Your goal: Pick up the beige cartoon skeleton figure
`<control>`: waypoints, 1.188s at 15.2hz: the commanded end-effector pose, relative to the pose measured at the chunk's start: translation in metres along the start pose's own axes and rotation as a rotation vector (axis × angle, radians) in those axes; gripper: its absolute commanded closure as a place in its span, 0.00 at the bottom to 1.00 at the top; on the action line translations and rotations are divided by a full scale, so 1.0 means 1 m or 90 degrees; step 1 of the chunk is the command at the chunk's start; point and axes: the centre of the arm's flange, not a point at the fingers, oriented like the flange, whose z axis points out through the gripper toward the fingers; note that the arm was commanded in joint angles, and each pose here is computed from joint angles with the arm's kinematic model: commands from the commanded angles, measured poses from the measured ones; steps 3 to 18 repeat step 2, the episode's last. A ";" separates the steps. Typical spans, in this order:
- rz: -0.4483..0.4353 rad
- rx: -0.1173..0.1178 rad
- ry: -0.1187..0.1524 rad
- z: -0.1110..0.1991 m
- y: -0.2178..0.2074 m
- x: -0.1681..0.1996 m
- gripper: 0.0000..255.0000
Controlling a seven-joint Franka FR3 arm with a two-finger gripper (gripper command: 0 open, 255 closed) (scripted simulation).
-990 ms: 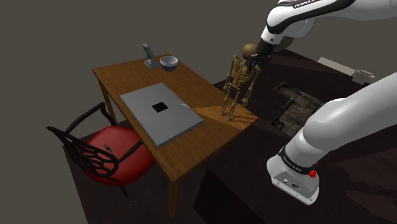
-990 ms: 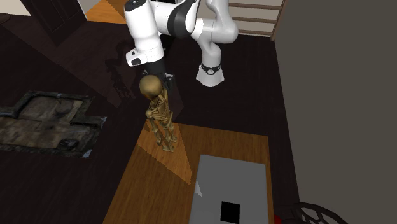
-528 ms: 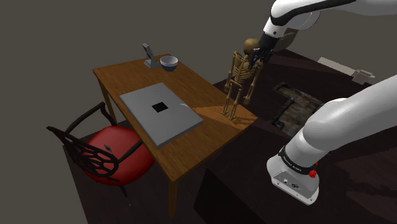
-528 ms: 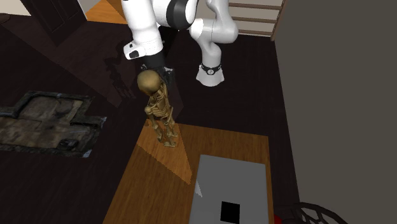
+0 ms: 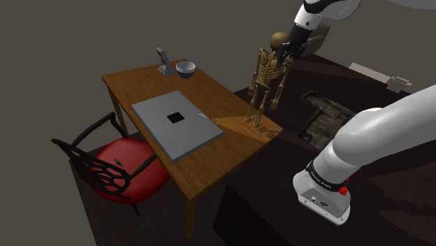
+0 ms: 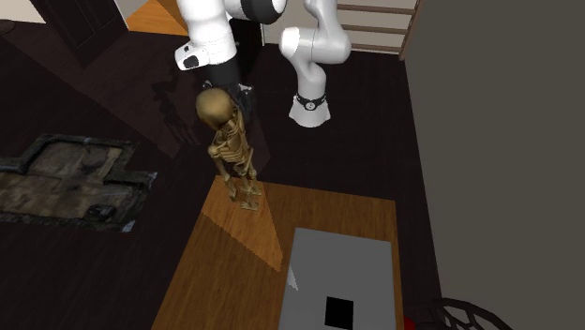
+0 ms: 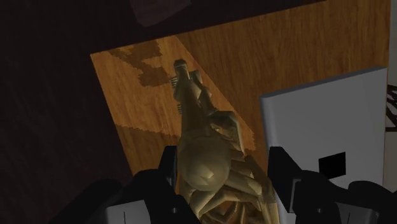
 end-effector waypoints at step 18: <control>0.000 0.000 0.002 -0.007 -0.001 0.001 1.00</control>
